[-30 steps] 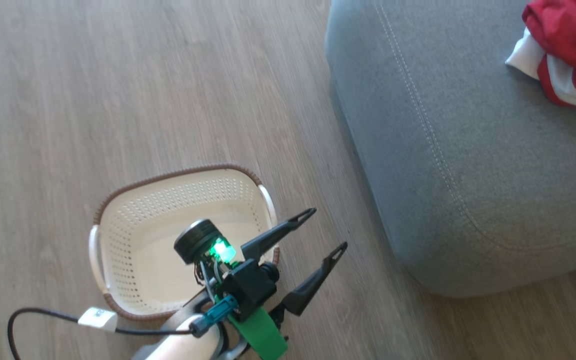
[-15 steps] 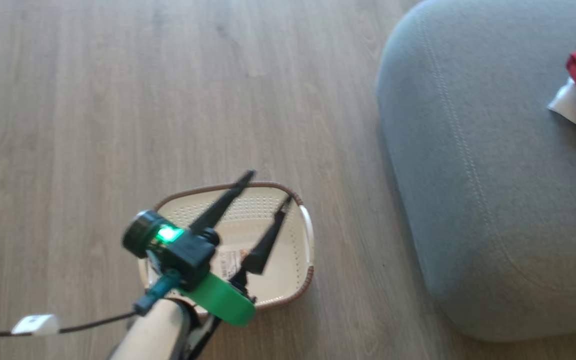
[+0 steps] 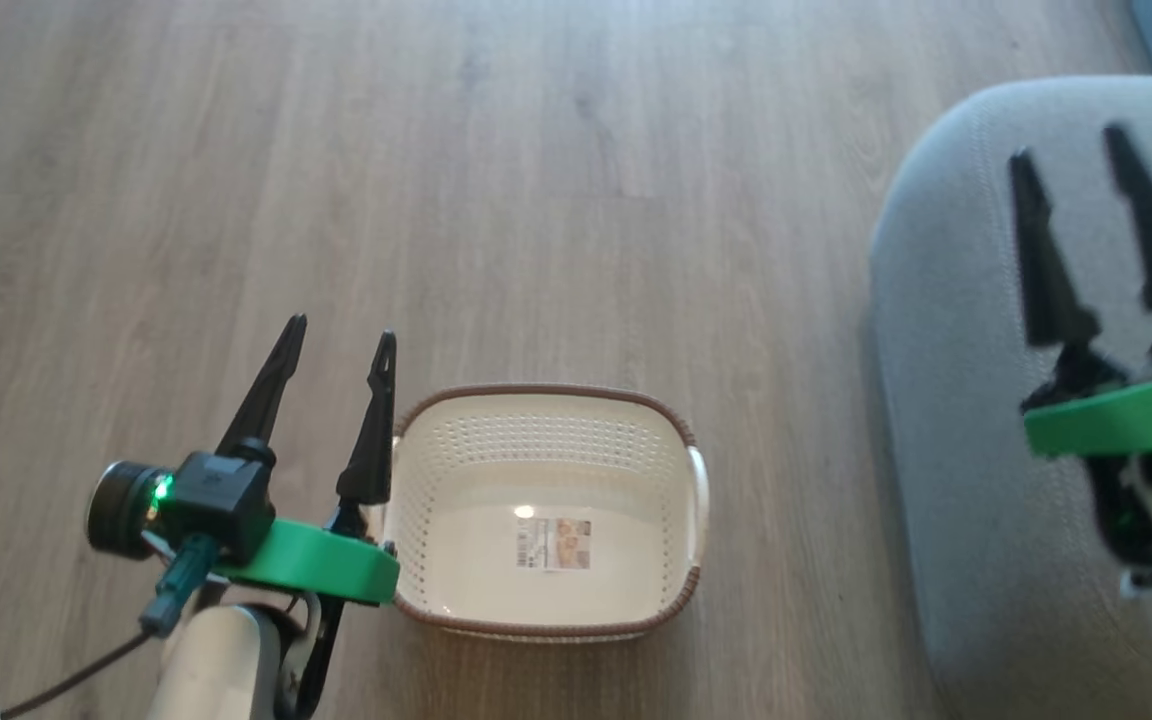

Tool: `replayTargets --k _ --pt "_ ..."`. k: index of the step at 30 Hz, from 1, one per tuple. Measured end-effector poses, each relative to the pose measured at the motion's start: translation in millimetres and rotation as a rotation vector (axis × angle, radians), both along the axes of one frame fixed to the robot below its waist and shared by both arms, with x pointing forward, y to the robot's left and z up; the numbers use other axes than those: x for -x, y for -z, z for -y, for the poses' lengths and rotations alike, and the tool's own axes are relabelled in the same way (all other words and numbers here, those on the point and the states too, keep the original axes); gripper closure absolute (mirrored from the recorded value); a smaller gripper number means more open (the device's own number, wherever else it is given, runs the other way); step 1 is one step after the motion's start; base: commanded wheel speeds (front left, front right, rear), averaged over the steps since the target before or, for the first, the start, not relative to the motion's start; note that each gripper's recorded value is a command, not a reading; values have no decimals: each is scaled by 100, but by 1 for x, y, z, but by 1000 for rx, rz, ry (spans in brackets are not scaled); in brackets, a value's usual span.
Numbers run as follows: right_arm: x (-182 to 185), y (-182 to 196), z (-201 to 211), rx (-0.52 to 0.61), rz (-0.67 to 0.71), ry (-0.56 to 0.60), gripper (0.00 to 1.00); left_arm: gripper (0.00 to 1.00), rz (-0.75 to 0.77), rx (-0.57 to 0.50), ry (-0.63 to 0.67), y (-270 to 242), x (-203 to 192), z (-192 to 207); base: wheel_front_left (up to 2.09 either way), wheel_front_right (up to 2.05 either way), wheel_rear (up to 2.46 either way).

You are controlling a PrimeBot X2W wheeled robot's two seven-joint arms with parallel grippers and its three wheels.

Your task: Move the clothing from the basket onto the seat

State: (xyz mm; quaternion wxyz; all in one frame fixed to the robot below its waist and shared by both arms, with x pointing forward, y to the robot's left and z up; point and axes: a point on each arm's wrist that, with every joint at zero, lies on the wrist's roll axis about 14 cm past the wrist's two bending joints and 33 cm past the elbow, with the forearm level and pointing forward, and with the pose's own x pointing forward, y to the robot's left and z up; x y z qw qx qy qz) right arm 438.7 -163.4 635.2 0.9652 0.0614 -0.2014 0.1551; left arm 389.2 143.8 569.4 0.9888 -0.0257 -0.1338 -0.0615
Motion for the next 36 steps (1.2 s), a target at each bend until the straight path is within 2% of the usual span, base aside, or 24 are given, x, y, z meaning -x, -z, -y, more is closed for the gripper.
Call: replayTargets --k 7,10,17,23,28,36 --pt "14 65 -32 -72 -181 -23 0 0 -44 0 -114 13 24 -29 0 0 0" --pt "26 90 -42 -70 -247 -19 0 0 -80 8 -137 25 34 -36 0 0 0" --pt "39 120 -32 -92 -329 70 0 0 -146 30 -90 46 40 -29 0 0 0" --pt "45 131 -4 -74 -354 167 0 0 -162 39 -56 51 40 -23 0 0 0" --pt "47 132 0 -113 -363 178 0 0 -162 37 -36 51 38 -18 0 0 0" --pt "48 136 2 -116 -373 183 0 0 -182 57 -38 57 37 -18 0 0 0"
